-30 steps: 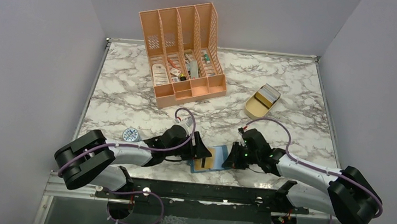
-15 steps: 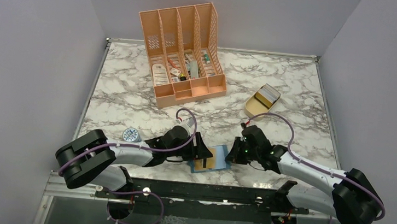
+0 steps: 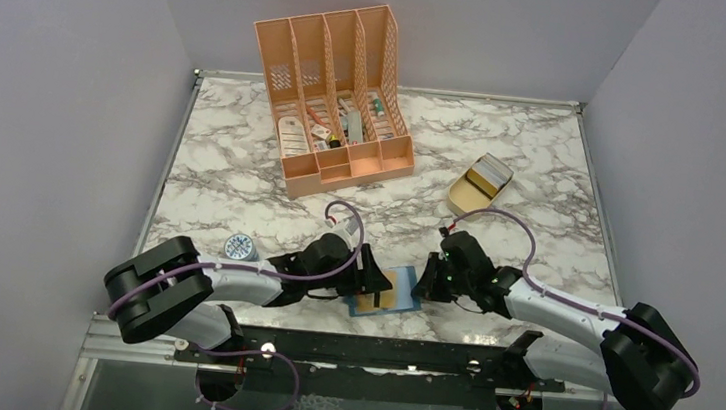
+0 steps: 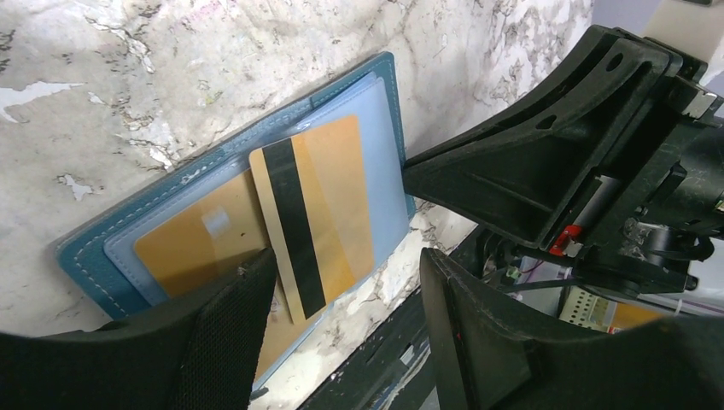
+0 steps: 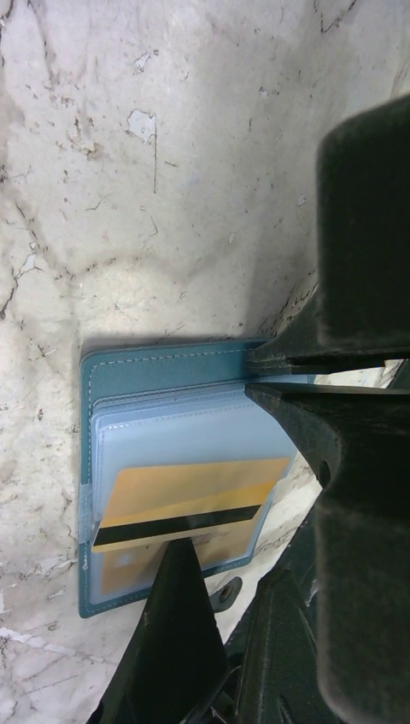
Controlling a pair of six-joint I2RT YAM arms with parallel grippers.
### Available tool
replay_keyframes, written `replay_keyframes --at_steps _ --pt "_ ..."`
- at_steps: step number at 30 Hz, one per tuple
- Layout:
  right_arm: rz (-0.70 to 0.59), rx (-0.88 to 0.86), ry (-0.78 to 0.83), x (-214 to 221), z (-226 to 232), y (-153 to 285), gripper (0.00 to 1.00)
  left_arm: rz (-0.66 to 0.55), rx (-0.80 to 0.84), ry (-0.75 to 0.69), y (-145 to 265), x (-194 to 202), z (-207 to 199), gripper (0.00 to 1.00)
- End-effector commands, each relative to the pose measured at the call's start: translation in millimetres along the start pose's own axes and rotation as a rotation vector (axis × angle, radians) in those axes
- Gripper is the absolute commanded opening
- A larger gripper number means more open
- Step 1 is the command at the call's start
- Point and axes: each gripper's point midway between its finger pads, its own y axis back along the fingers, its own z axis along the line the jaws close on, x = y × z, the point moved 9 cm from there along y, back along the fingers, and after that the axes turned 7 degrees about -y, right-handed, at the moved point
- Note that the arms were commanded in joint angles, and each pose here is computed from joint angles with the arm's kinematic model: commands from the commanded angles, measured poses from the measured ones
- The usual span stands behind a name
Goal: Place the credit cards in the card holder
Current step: Insert the credit card into the card holder.
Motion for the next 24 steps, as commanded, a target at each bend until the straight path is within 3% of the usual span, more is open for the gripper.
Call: replay_keyframes --at_steps 1,24 --pt "-0.019 0.0 0.002 2 -3 -3 0.1 -0.016 -0.02 -0.003 -5 -2 -4 0.65" --pt "-0.017 -0.024 -0.004 1 1 -2 0.09 -0.017 0.003 -0.033 -14 -1 -18 0.64"
